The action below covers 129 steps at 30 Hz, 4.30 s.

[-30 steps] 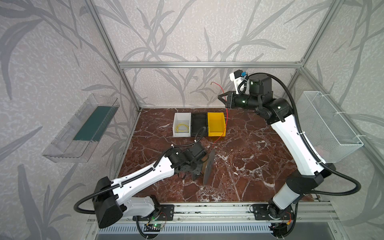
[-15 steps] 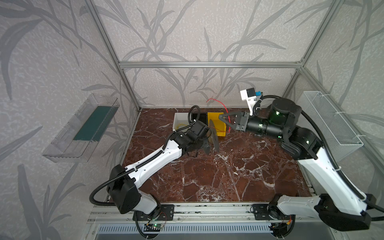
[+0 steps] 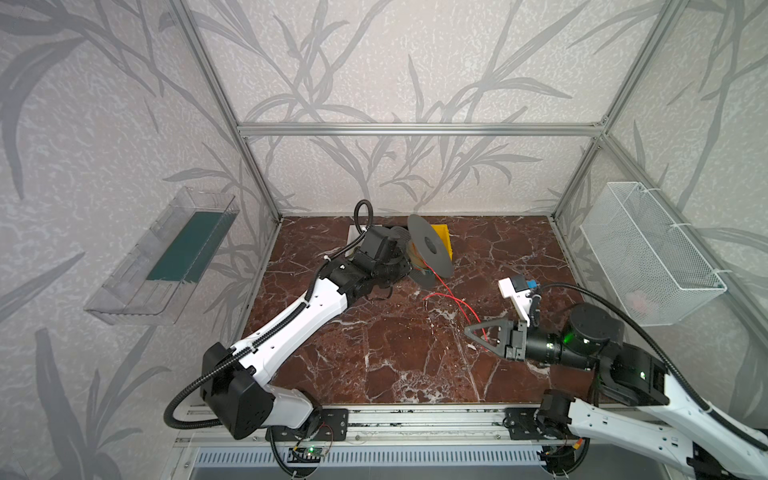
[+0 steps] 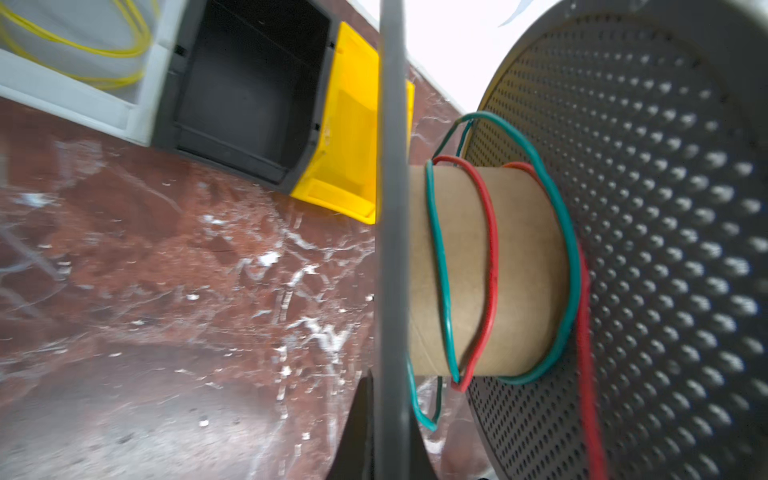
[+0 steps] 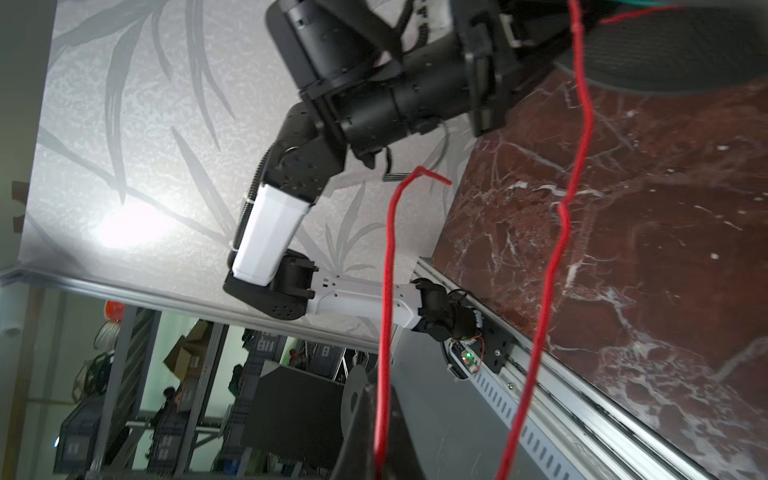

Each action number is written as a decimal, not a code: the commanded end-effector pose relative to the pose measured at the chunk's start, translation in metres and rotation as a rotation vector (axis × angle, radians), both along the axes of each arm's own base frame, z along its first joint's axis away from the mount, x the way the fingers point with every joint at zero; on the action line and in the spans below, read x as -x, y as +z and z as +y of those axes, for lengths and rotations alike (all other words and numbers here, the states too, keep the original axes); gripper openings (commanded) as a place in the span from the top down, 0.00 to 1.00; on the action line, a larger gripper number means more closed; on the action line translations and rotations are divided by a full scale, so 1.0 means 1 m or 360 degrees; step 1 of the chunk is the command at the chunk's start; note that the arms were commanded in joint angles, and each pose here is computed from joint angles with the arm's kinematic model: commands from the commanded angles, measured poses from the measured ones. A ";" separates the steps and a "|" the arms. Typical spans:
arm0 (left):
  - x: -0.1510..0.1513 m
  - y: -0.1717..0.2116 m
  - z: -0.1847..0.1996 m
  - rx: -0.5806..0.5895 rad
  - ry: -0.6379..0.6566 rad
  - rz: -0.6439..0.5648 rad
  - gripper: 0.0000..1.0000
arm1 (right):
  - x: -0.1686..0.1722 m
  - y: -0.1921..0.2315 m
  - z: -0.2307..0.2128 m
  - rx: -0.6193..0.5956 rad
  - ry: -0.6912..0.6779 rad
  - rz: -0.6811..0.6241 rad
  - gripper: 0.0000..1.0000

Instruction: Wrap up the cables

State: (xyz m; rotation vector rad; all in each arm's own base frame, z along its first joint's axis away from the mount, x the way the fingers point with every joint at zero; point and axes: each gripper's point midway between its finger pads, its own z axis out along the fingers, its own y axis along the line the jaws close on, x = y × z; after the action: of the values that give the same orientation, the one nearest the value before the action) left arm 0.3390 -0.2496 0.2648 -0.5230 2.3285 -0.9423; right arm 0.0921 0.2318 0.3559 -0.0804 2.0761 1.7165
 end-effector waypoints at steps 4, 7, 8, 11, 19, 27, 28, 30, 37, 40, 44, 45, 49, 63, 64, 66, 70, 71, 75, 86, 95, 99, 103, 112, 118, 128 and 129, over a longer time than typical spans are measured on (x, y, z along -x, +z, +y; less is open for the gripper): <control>-0.031 0.092 0.022 0.0686 0.0127 -0.0433 1.00 | 0.006 -0.052 -0.072 -0.0027 -0.0323 0.0118 1.00; -0.017 0.109 0.034 0.0761 0.0045 -0.0515 1.00 | -0.004 -0.071 -0.088 -0.0020 -0.0470 0.0099 1.00; -0.010 0.114 0.037 0.0778 0.0012 -0.0543 1.00 | -0.009 -0.078 -0.095 -0.0032 -0.0547 0.0165 1.00; 0.009 0.123 0.056 0.0857 0.0028 -0.0634 1.00 | -0.018 -0.089 -0.104 -0.0008 -0.0674 0.0205 1.00; 0.055 0.146 0.084 0.1020 -0.0104 -0.0844 1.00 | -0.044 -0.087 -0.131 0.0075 -0.1022 0.0133 1.00; 0.131 0.158 0.054 0.0953 -0.0774 -0.0929 1.00 | -0.071 -0.028 -0.123 0.0296 -0.1163 -0.0144 1.00; 0.141 0.155 0.054 0.0923 -0.0829 -0.0931 1.00 | -0.075 -0.018 -0.122 0.0338 -0.1179 -0.0190 1.00; 0.159 0.152 0.054 0.0875 -0.0908 -0.0939 1.00 | -0.081 0.005 -0.119 0.0390 -0.1201 -0.0265 1.00; 0.200 0.139 0.054 0.0760 -0.1119 -0.0946 1.00 | -0.127 0.066 -0.064 0.0339 -0.0864 -0.0199 1.00; 0.210 0.130 0.056 0.0672 -0.1161 -0.0931 1.00 | -0.161 0.085 -0.038 0.0279 -0.0661 -0.0204 1.00; 0.211 0.113 0.054 0.0592 -0.1197 -0.0856 1.00 | -0.180 0.113 -0.007 0.0353 -0.0425 -0.0398 1.00; 0.210 0.108 0.052 0.0586 -0.1210 -0.0829 1.00 | -0.183 0.120 0.003 0.0333 -0.0347 -0.0441 1.00; 0.207 0.077 0.038 0.0409 -0.1304 -0.0693 1.00 | -0.192 0.131 0.037 0.0285 -0.0052 -0.0545 1.00; 0.107 -0.085 0.041 -0.0938 -0.0938 0.0212 1.00 | -0.209 0.042 0.089 -0.0058 0.0312 -0.0369 1.00; 0.103 -0.090 0.043 -0.0992 -0.0893 0.0271 1.00 | -0.210 0.027 0.092 -0.0088 0.0314 -0.0332 1.00; 0.100 -0.100 0.034 -0.1011 -0.0888 0.0299 1.00 | -0.208 -0.001 0.096 -0.0131 0.0343 -0.0281 1.00; 0.103 -0.122 0.031 -0.1175 -0.0974 0.0462 1.00 | -0.207 -0.069 0.097 -0.0109 0.0347 -0.0160 1.00; 0.106 -0.125 0.032 -0.1219 -0.1006 0.0497 1.00 | -0.208 -0.080 0.095 -0.0107 0.0328 -0.0144 1.00; 0.116 -0.126 0.027 -0.1270 -0.1150 0.0580 1.00 | -0.221 -0.113 0.082 -0.0079 0.0253 -0.0049 1.00; 0.156 -0.116 0.048 -0.1411 -0.1456 0.0853 1.00 | -0.232 -0.125 0.017 0.0144 0.0025 -0.0033 0.69; 0.167 -0.108 0.046 -0.1388 -0.1560 0.0902 1.00 | -0.225 -0.141 -0.062 0.0731 -0.0337 -0.0161 0.36; 0.170 -0.107 0.046 -0.1388 -0.1616 0.0939 1.00 | -0.221 -0.140 -0.090 0.0981 -0.0496 -0.0241 0.35; 0.179 -0.106 0.042 -0.1350 -0.1676 0.0966 1.00 | -0.218 -0.156 -0.088 0.1005 -0.0451 -0.0185 0.35; 0.213 -0.103 0.029 -0.1198 -0.1883 0.0983 1.00 | -0.217 -0.195 -0.043 0.1008 -0.0135 -0.0173 0.34; 0.223 -0.101 0.023 -0.1190 -0.1953 0.0960 1.00 | -0.217 -0.210 -0.014 0.1147 0.0042 -0.0367 0.30; 0.215 -0.115 0.025 -0.1292 -0.1939 0.1035 1.00 | -0.208 -0.232 -0.022 0.1215 0.0035 -0.0369 0.29; 0.215 -0.114 0.025 -0.1293 -0.1939 0.1035 1.00 | -0.208 -0.235 -0.021 0.1216 0.0037 -0.0360 0.29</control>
State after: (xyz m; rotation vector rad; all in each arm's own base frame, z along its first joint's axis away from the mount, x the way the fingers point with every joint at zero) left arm 0.1307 -0.2353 0.1581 1.1455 3.2158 -0.1933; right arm 0.2999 0.2141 0.1247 -0.4917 2.4360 0.8222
